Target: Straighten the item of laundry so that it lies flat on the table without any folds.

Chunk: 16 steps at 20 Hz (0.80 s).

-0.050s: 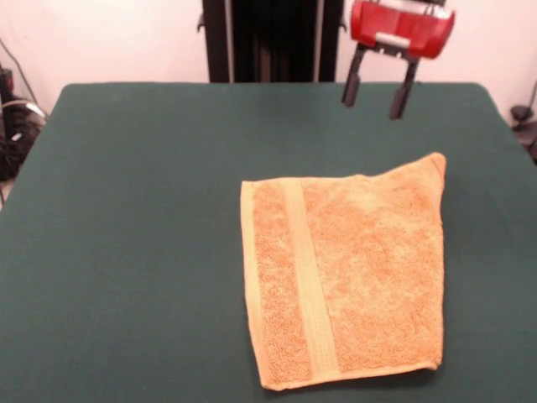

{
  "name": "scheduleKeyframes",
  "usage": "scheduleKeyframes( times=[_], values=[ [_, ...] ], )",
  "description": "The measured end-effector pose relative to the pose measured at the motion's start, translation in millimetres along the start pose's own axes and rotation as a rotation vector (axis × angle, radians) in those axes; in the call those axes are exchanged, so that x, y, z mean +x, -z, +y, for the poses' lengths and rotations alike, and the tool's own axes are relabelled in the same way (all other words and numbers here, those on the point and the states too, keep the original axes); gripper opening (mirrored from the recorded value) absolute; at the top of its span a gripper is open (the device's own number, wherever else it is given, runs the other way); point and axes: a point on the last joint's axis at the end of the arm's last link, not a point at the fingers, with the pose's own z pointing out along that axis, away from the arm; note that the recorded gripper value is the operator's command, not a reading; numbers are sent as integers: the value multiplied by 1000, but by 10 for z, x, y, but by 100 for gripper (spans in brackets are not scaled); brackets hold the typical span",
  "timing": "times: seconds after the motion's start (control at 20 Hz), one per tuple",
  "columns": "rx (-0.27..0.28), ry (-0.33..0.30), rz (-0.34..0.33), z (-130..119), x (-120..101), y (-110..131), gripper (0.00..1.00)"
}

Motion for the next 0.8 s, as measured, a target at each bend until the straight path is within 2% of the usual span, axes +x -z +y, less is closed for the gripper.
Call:
scheduleKeyframes(
  times=[0.2,0.4,0.5,0.8],
  values=[
    [-7,6,7,57,-220,168,100],
    [-12,-3,-20,-29,-474,208,100],
    [-10,-23,-35,-174,-667,131,100],
    [-7,-40,-70,-526,-974,-150,100]
  ],
)
